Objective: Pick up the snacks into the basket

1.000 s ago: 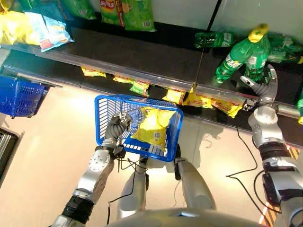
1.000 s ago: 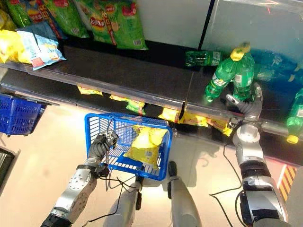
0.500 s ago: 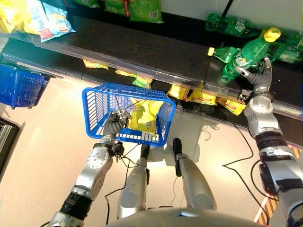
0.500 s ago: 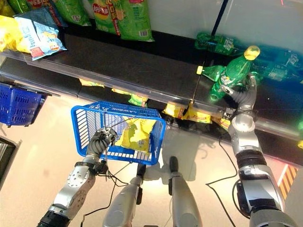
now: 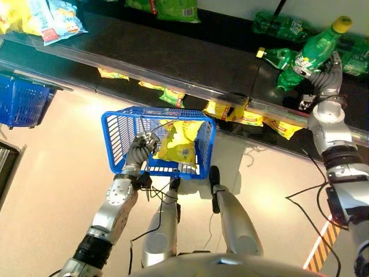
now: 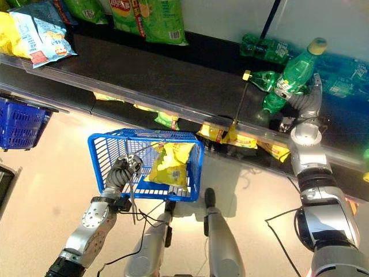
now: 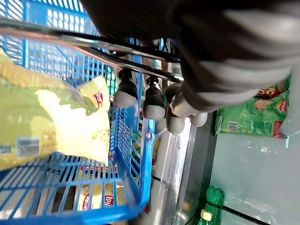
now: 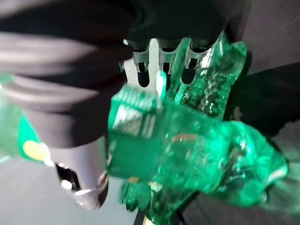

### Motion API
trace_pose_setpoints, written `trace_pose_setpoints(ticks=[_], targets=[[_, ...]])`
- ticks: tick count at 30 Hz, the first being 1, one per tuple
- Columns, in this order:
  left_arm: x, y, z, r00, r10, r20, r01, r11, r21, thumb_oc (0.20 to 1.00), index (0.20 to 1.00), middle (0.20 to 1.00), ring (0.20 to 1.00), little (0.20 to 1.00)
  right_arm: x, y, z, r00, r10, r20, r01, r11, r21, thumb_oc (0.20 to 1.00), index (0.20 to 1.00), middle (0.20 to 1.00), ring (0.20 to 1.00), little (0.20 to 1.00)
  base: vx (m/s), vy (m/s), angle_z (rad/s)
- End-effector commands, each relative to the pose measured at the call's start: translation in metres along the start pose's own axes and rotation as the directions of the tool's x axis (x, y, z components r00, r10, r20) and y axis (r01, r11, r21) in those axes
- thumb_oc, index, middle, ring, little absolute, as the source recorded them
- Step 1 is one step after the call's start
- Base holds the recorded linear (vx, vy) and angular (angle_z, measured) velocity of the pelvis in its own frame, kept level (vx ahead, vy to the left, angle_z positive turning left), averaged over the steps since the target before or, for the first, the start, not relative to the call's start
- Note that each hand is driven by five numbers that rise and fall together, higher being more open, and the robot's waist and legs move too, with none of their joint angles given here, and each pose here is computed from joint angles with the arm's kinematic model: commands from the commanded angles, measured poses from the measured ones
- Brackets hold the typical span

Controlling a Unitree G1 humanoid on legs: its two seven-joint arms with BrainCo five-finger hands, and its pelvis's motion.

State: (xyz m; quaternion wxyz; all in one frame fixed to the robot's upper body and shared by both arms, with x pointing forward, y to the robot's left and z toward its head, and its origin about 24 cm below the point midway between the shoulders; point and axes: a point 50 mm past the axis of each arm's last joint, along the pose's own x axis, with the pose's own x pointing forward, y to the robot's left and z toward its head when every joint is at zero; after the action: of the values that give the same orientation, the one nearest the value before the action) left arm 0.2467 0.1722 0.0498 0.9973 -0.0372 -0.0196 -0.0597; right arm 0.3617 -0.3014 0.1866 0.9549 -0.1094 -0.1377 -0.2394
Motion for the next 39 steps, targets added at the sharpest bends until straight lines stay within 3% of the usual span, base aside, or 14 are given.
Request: trace_pose_setpoints(ticks=[1, 15, 16, 17, 18, 19, 31, 39], targets=[[-0.006, -0.017, 0.065, 0.931, -0.104, 0.349, 0.112, 0.994, -0.004, 0.2, 0.2, 0.2, 0.2, 0.2, 0.007, 0.004, 0.023, 0.995, 0.026, 0.096, -0.027, 1.0, 0.01, 1.0, 1.0, 1.0, 1.0, 1.0, 0.0, 0.012, 0.05], [-0.005, -0.022, 0.067, 0.928, -0.146, 0.344, 0.157, 0.988, -0.006, 0.2, 0.2, 0.2, 0.2, 0.2, 0.025, 0.022, 0.043, 0.994, 0.088, 0.06, -0.1, 0.964, 0.245, 1.0, 1.0, 1.0, 1.0, 1.0, -0.01, 0.0, 0.02], [-0.004, -0.022, 0.067, 0.928, -0.146, 0.344, 0.158, 0.987, -0.006, 0.2, 0.2, 0.2, 0.2, 0.2, 0.025, 0.022, 0.043, 0.994, 0.088, 0.061, -0.1, 0.964, 0.245, 0.95, 0.95, 0.95, 0.95, 0.95, -0.01, -0.012, 0.19], [-0.004, -0.022, 0.067, 0.927, -0.146, 0.345, 0.158, 0.987, -0.007, 0.2, 0.2, 0.2, 0.2, 0.2, 0.025, 0.022, 0.045, 0.994, 0.085, 0.064, -0.099, 0.96, 0.261, 0.752, 0.752, 0.752, 0.752, 0.752, -0.01, -0.004, 0.19], [-0.003, -0.022, 0.068, 0.926, -0.144, 0.349, 0.157, 0.988, -0.008, 0.2, 0.2, 0.2, 0.2, 0.2, 0.026, 0.021, 0.046, 0.995, 0.079, 0.066, -0.094, 0.958, 0.27, 0.238, 0.238, 0.238, 0.238, 0.238, 0.0, -0.006, 0.16], [-0.004, -0.022, 0.068, 0.926, -0.145, 0.349, 0.158, 0.987, -0.01, 0.2, 0.2, 0.2, 0.2, 0.2, 0.026, 0.02, 0.047, 0.994, 0.08, 0.074, -0.098, 0.955, 0.279, 0.2, 0.2, 0.2, 0.2, 0.2, 0.0, -0.003, 0.12], [0.0, -0.022, 0.069, 0.924, -0.122, 0.364, 0.139, 0.99, -0.021, 0.2, 0.2, 0.2, 0.2, 0.2, 0.009, 0.033, 0.058, 0.975, 0.106, 0.193, -0.165, 0.932, 0.322, 0.2, 0.2, 0.2, 0.2, 0.2, 0.0, 0.006, 0.06], [0.005, -0.014, 0.071, 0.923, -0.057, 0.381, 0.074, 0.997, -0.031, 0.2, 0.2, 0.2, 0.2, 0.2, -0.047, 0.032, 0.053, 0.928, 0.104, 0.357, -0.22, 0.927, 0.304, 0.2, 0.2, 0.2, 0.2, 0.2, 0.05, 0.002, -0.01]])
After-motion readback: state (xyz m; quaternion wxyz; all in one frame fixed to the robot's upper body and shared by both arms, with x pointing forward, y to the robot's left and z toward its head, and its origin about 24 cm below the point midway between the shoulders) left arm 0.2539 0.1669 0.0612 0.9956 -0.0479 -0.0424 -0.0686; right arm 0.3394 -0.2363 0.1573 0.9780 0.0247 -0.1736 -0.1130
